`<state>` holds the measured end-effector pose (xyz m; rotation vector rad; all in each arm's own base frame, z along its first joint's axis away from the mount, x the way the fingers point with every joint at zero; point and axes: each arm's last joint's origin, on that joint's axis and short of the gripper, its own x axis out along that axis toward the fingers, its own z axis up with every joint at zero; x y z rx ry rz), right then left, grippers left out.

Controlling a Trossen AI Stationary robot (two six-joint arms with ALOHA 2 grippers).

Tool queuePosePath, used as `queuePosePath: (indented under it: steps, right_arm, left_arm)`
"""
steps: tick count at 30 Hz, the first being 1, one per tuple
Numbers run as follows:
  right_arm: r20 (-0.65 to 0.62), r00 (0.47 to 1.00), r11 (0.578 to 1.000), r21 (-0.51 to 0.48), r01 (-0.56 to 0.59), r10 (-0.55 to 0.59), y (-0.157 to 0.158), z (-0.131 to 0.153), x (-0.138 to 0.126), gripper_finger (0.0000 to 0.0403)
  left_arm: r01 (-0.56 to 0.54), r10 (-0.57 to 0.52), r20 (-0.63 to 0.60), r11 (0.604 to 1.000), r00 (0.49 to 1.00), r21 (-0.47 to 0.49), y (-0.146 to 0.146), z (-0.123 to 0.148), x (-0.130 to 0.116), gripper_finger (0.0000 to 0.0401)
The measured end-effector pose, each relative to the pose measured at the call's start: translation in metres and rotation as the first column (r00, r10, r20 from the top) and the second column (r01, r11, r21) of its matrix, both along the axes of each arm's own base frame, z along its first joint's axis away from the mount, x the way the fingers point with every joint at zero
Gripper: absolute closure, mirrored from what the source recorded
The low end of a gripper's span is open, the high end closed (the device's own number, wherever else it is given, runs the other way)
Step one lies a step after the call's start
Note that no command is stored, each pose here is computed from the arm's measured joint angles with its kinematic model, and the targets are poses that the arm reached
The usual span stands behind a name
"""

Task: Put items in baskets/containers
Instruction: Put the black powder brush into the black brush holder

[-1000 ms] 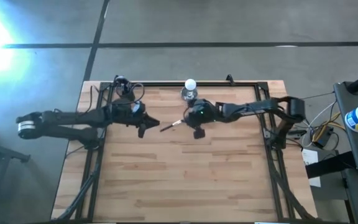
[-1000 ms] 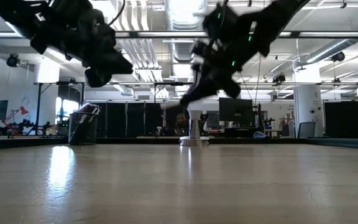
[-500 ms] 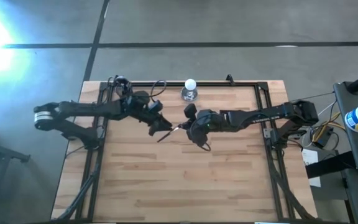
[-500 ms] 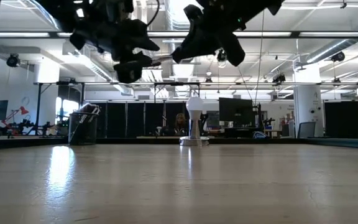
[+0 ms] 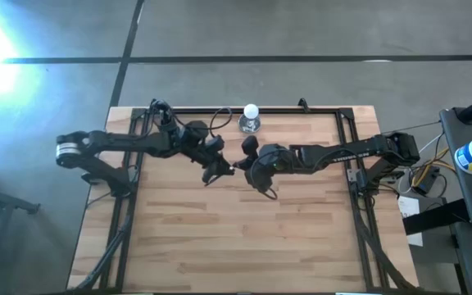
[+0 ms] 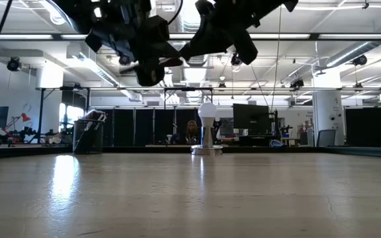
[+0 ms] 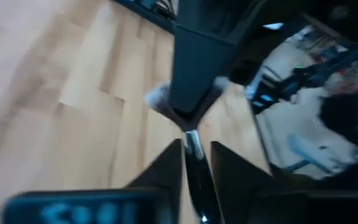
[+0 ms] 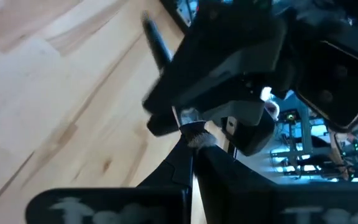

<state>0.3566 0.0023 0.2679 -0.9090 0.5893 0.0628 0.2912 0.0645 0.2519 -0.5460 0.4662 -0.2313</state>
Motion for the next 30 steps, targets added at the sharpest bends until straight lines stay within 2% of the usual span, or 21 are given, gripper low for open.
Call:
queuePosePath:
  steps: [2, 7, 10, 13, 16, 18, 20, 23, 26, 28, 30]
  right_arm:
    - [0.012, 1.0, 1.0, 0.02, 0.015, -0.015, 0.0, 0.001, 0.0, 0.0393]
    - [0.038, 0.995, 0.992, 0.085, 0.094, -0.097, -0.001, 0.007, -0.004, 0.0366]
    - [0.039, 0.99, 0.983, 0.135, 0.127, -0.133, 0.0, 0.013, -0.012, 0.034]
    - [0.054, 0.984, 0.968, 0.193, 0.158, -0.172, -0.001, 0.017, -0.022, 0.0316]
    - [0.063, 0.977, 0.955, 0.232, 0.182, -0.202, -0.003, 0.013, -0.034, 0.0306]
    - [0.073, 0.974, 0.948, 0.257, 0.191, -0.216, -0.003, 0.006, -0.041, 0.031]
    - [0.095, 0.969, 0.939, 0.282, 0.194, -0.229, -0.004, -0.001, -0.047, 0.0322]
    - [0.127, 0.961, 0.929, 0.313, 0.197, -0.246, -0.004, -0.012, -0.052, 0.0349]
    - [0.145, 0.956, 0.921, 0.337, 0.195, -0.255, -0.004, -0.023, -0.056, 0.0379]
    - [0.155, 0.953, 0.916, 0.35, 0.194, -0.261, -0.004, -0.029, -0.058, 0.039]
    - [0.167, 0.949, 0.91, 0.366, 0.194, -0.269, -0.004, -0.033, -0.059, 0.0393]
  left_arm:
    - [-0.049, 0.049, 0.0, 0.997, 0.999, 0.055, 0.0, 0.002, -0.002, 0.0368]
    - [-0.194, 0.191, 0.036, 0.962, 0.981, 0.194, -0.002, 0.017, -0.018, 0.0372]
    - [-0.296, 0.286, 0.079, 0.919, 0.955, 0.259, -0.004, 0.022, -0.036, 0.0372]
    - [-0.422, 0.408, 0.112, 0.845, 0.906, 0.328, -0.005, 0.015, -0.058, 0.0372]
    - [-0.576, 0.533, 0.221, 0.728, 0.816, 0.372, -0.005, 0.006, -0.081, 0.0372]
    - [-0.67, 0.599, 0.305, 0.629, 0.741, 0.394, -0.004, -0.004, -0.095, 0.0372]
    - [-0.76, 0.648, 0.4, 0.522, 0.649, 0.388, -0.001, -0.014, -0.108, 0.0372]
    - [-0.874, 0.692, 0.537, 0.342, 0.483, 0.346, 0.006, -0.024, -0.127, 0.0372]
    - [-0.929, 0.702, 0.627, 0.143, 0.337, 0.34, 0.015, -0.034, -0.145, 0.0372]
    - [-0.942, 0.7, 0.664, 0.039, 0.264, 0.334, 0.023, -0.038, -0.156, 0.0372]
    - [-0.942, 0.706, 0.676, -0.038, 0.211, 0.333, 0.033, -0.039, -0.164, 0.0372]
